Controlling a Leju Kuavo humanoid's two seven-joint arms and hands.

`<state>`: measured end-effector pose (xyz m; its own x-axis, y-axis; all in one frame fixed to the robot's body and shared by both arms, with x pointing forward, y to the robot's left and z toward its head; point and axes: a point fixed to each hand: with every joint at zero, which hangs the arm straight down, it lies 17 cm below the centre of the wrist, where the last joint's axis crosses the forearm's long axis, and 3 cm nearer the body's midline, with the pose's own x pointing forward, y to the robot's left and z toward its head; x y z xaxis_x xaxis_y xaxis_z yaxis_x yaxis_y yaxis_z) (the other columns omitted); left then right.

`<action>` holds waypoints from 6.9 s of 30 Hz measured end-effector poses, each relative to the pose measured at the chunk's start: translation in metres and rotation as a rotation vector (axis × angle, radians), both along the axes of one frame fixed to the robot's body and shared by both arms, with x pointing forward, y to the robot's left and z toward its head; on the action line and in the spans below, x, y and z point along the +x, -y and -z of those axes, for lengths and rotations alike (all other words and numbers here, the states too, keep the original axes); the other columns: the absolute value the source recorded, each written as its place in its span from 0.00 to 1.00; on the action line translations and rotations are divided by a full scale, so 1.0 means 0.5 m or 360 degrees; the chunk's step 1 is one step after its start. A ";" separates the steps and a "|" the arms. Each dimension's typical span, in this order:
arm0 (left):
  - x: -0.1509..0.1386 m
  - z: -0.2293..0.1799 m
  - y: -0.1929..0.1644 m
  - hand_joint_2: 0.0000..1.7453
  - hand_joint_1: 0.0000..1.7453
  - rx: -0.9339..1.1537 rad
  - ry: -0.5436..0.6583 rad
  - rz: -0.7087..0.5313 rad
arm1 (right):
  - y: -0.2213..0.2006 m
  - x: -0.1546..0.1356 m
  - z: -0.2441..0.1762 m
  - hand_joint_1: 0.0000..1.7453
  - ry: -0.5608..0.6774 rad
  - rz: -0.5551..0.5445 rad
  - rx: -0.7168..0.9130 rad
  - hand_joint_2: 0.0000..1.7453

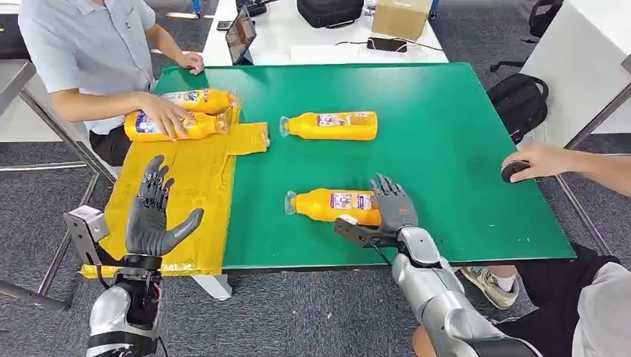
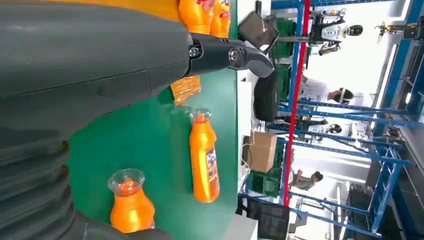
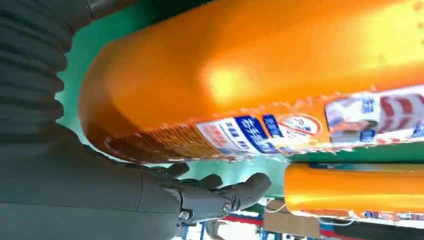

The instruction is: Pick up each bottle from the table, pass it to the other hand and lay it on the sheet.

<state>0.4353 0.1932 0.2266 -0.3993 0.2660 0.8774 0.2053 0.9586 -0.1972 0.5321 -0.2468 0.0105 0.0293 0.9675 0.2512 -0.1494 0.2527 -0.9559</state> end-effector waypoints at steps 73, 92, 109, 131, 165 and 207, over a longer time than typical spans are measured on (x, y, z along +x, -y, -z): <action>-0.196 -0.006 0.252 1.00 0.00 -0.0200 0.0079 0.0544 | -0.493 -0.281 -0.333 1.00 0.0509 -0.0993 0.1702 1.00; -0.205 -0.019 0.236 1.00 1.00 -0.0385 0.0094 0.0585 | -0.562 -0.315 -0.289 0.93 0.0366 -0.1091 0.1690 1.00; -0.184 0.049 0.220 1.00 1.00 -0.0442 -0.0096 0.0550 | -0.568 -0.334 -0.201 0.00 0.0231 -0.1016 0.1560 0.00; 0.028 0.148 0.015 1.00 1.00 0.0731 -0.0353 -0.0358 | -0.562 -0.353 -0.206 0.00 0.0382 -0.1077 0.1358 0.00; 0.232 0.377 0.024 1.00 0.48 0.2690 -0.0484 -0.0283 | -0.611 -0.387 -0.198 0.00 0.0222 -0.1215 0.1494 0.00; 0.045 -0.066 -0.048 1.00 0.00 -0.0360 0.0099 -0.0107 | -0.495 -0.354 -0.152 0.00 0.0416 -0.0892 0.0880 1.00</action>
